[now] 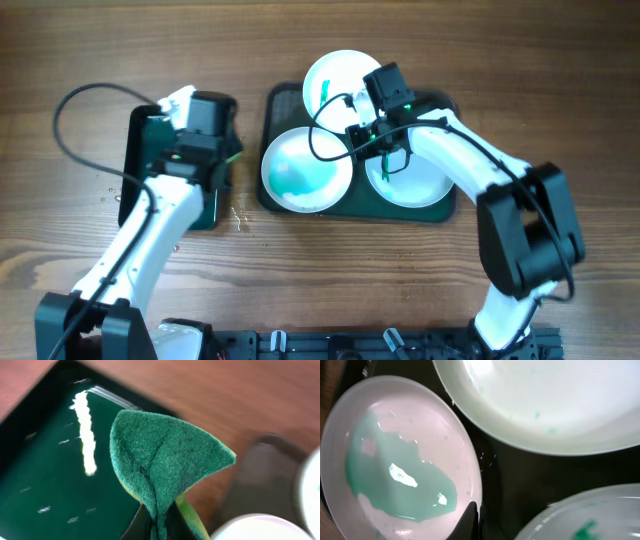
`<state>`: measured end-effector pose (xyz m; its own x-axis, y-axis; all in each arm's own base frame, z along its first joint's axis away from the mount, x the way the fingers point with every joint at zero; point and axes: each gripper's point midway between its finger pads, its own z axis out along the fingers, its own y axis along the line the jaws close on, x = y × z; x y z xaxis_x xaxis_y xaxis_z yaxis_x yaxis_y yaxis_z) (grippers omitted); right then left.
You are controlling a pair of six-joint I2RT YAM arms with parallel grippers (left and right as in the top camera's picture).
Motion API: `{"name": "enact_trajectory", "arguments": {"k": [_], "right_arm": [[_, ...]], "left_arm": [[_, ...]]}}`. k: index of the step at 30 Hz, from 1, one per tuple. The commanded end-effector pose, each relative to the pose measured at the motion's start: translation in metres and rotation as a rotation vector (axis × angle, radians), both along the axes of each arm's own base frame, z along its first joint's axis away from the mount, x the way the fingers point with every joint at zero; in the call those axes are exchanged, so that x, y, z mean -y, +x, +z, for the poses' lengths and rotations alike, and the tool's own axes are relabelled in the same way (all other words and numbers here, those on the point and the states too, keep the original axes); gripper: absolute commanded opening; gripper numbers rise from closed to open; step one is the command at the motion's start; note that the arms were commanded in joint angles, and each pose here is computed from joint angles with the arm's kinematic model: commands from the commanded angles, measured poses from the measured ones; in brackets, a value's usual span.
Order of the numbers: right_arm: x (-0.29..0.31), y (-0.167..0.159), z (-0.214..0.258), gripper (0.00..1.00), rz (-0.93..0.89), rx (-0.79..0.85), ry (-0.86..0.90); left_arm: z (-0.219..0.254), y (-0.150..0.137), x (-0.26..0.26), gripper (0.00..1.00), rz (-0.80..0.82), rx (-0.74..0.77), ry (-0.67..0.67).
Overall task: Clean dirty plates on tray and stack at the side
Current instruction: 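Return the sponge with the left gripper to the black tray, then lift the cleaned plate by its rim with the right gripper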
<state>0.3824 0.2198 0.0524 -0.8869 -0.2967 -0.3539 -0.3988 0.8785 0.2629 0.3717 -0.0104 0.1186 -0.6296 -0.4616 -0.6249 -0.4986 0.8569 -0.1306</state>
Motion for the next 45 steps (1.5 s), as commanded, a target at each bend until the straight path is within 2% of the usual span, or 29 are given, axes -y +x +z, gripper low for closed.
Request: {"name": "enact_trajectory", "arguments": {"k": [1, 5, 6, 9, 11, 15, 21, 23, 26, 27, 29, 30, 35, 41, 45], "right_arm": [[0.002, 0.022, 0.063, 0.04, 0.026, 0.259, -0.123], [-0.002, 0.018, 0.083, 0.05, 0.042, 0.342, -0.189], [-0.006, 0.016, 0.079, 0.09, 0.058, 0.324, -0.168], [-0.021, 0.005, 0.053, 0.33, 0.116, 0.221, -0.097], [-0.021, 0.003, 0.029, 0.37, 0.125, 0.166, -0.118], [-0.016, -0.01, -0.022, 0.4, 0.143, 0.034, -0.169], [-0.015, -0.016, -0.044, 0.41, 0.172, -0.018, -0.186], [-0.014, -0.018, -0.049, 0.47, 0.174, -0.031, -0.191], [-0.013, -0.021, -0.062, 0.42, 0.176, -0.059, -0.2], [-0.013, -0.023, -0.066, 0.34, 0.177, -0.073, -0.197], [-0.013, -0.023, -0.068, 0.09, 0.152, -0.084, -0.197], [-0.012, -0.023, -0.068, 0.05, 0.145, -0.082, -0.202], [0.001, 0.0, -0.054, 0.04, 0.057, 0.011, -0.286], [0.005, 0.025, 0.012, 0.04, 0.066, 0.214, -0.41], [-0.004, 0.03, 0.054, 0.04, 0.094, 0.353, -0.481]], "left_arm": [[-0.005, -0.008, -0.032, 0.04, 0.11, -0.029, -0.046], [-0.011, -0.012, -0.045, 0.04, 0.138, -0.052, -0.124], [-0.011, -0.012, -0.044, 0.04, 0.135, -0.053, -0.14], [-0.011, -0.012, -0.043, 0.04, 0.131, -0.054, -0.144], [-0.011, -0.011, -0.043, 0.04, 0.131, -0.053, -0.144], [-0.011, -0.012, -0.043, 0.04, 0.13, -0.054, -0.144], [-0.011, -0.011, -0.043, 0.04, 0.131, -0.053, -0.144], [-0.011, -0.011, -0.043, 0.04, 0.131, -0.053, -0.144], [-0.011, -0.011, -0.043, 0.04, 0.131, -0.053, -0.144], [-0.011, -0.011, -0.043, 0.04, 0.131, -0.053, -0.144], [-0.011, -0.011, -0.043, 0.04, 0.131, -0.053, -0.144], [-0.011, -0.011, -0.043, 0.04, 0.131, -0.053, -0.144], [-0.011, -0.011, -0.043, 0.04, 0.131, -0.054, -0.144], [-0.011, -0.011, -0.043, 0.04, 0.13, -0.054, -0.144], [-0.011, -0.011, -0.043, 0.04, 0.131, -0.053, -0.144]]}}
